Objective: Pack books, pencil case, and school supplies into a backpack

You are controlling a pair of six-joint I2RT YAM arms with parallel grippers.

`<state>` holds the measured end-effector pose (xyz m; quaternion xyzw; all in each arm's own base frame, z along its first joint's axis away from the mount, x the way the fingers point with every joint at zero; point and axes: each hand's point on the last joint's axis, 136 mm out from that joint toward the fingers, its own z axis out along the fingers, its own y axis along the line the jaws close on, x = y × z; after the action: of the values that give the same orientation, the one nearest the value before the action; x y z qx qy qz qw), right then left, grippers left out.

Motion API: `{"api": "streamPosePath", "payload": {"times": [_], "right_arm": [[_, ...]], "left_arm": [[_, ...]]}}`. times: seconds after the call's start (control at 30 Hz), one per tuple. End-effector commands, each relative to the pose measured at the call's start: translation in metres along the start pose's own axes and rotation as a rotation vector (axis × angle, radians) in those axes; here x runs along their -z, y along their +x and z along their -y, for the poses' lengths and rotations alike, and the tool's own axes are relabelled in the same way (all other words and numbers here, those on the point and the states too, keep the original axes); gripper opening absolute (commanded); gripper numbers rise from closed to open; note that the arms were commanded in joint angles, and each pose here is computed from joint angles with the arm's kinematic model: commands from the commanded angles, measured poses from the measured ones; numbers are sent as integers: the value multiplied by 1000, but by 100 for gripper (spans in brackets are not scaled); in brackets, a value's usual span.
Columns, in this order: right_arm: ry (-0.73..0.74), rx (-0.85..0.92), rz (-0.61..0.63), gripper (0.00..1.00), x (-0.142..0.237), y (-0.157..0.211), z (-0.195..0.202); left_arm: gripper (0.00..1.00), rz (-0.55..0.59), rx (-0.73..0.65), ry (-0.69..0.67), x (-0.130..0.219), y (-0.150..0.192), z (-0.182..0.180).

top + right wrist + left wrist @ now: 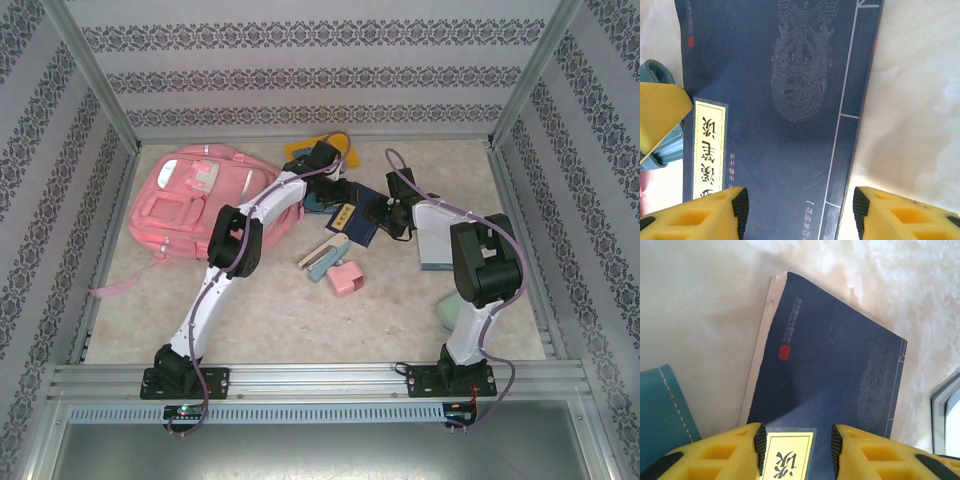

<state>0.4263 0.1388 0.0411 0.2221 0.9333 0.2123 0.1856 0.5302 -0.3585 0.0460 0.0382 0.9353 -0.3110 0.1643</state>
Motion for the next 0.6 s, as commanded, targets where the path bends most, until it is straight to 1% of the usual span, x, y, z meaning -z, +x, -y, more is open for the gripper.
{"api": "streamPosePath", "payload": {"times": [0.0, 0.07, 0.13, 0.2, 0.33, 0.4, 0.57], "right_arm": [[-2, -23, -38, 58, -9, 0, 1], [-4, -23, -42, 57, -12, 0, 1], [-3, -22, -42, 57, -14, -1, 1], [-5, -16, -51, 56, -16, 0, 0], [-10, -11, -56, 54, -19, 0, -1], [-18, -5, -51, 54, -19, -2, -3], [-29, 4, -79, 54, -27, 0, -5]], "left_arm": [[42, -8, 43, -123, 11, 3, -24], [42, 18, 30, -136, 18, -1, -24], [42, 41, 33, -121, 25, -6, -21], [42, 51, 46, -89, 30, -11, -16], [42, 60, 45, -74, 34, -15, -13], [42, 53, 45, -90, 33, -13, -17], [42, -21, 68, -99, 18, 7, -28]]}}
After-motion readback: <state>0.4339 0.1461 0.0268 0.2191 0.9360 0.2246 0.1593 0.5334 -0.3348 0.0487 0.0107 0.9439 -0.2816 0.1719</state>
